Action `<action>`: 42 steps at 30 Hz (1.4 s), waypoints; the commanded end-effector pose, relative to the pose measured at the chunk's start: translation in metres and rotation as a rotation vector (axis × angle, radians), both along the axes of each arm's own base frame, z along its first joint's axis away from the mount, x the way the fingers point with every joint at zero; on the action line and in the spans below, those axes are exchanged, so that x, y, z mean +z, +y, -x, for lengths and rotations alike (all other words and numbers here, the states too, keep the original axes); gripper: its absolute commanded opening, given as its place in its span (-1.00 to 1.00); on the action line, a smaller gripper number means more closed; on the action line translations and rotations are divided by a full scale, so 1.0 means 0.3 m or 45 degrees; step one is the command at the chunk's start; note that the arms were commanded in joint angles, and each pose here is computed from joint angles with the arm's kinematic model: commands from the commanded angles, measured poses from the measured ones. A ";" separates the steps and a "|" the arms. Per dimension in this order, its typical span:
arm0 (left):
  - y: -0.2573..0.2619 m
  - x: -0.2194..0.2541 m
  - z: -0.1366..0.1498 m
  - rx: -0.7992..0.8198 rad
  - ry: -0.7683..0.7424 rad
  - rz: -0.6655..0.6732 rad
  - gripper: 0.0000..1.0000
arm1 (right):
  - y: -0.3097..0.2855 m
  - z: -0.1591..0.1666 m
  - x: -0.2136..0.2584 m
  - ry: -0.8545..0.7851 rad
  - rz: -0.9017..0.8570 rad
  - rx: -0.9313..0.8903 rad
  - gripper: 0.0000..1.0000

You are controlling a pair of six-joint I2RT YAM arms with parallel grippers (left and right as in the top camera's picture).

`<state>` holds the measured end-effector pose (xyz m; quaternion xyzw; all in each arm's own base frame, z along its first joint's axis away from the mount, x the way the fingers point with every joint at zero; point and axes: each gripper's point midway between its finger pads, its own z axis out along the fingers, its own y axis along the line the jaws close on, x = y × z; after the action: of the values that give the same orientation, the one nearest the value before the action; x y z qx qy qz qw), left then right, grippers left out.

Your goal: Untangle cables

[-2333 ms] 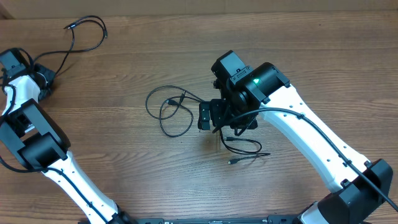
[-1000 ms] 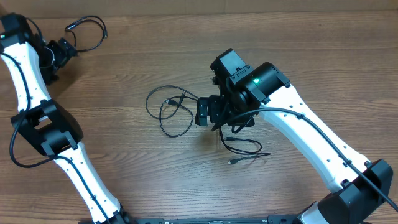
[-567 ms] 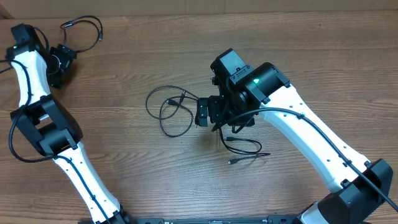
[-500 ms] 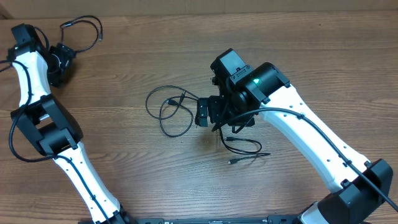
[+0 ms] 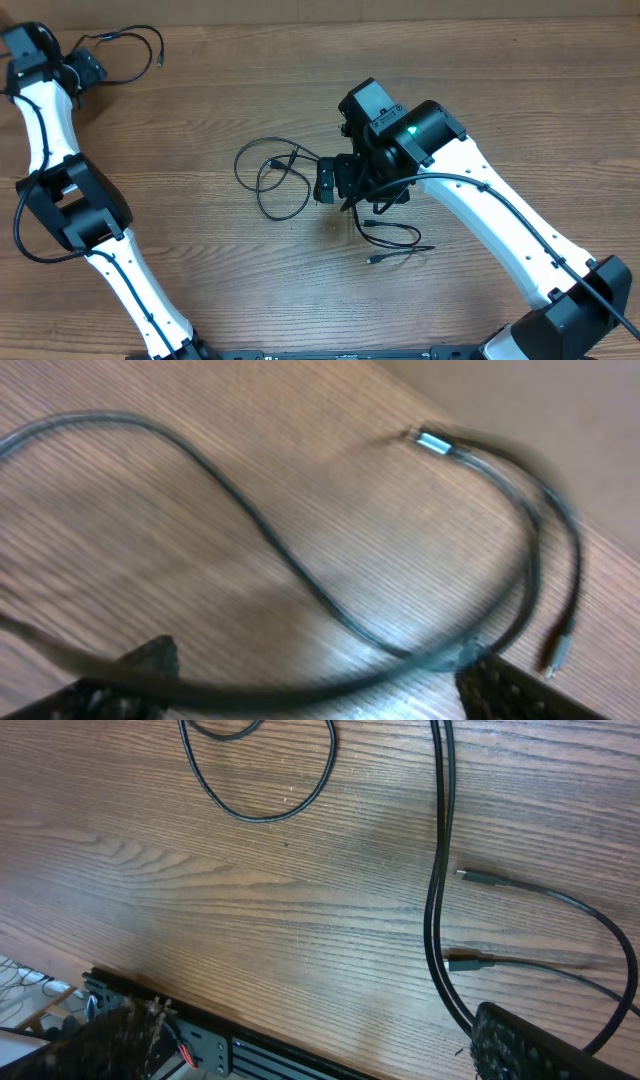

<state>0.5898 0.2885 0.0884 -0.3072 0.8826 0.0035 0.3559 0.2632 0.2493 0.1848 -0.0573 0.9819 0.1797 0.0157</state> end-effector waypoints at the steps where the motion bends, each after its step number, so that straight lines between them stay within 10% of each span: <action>1: -0.016 0.078 -0.019 -0.065 -0.025 -0.040 0.85 | 0.007 0.005 -0.002 0.004 -0.005 0.007 1.00; 9: -0.068 -0.066 0.188 -0.176 0.410 -0.037 0.83 | 0.007 0.004 -0.002 0.002 -0.005 0.008 1.00; 11: -0.066 -0.086 0.239 -0.153 0.498 -0.031 0.47 | 0.008 0.003 -0.002 -0.001 -0.005 0.013 0.99; 22: 0.019 -0.117 0.428 0.413 0.628 0.151 0.39 | -0.004 0.006 -0.008 -0.001 0.019 0.013 1.00; 32: 0.127 -0.128 0.388 0.465 0.490 0.140 -0.89 | -0.013 0.000 -0.011 -0.012 0.039 0.007 1.00; 42: 0.089 -0.310 0.258 0.320 0.370 0.281 -0.92 | -0.026 0.018 -0.016 0.021 0.060 -0.001 0.99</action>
<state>0.5049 0.3238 0.0203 -0.4596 0.8667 0.0180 0.1929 0.2600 0.2435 0.1826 -0.0544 0.9846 0.1657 0.0093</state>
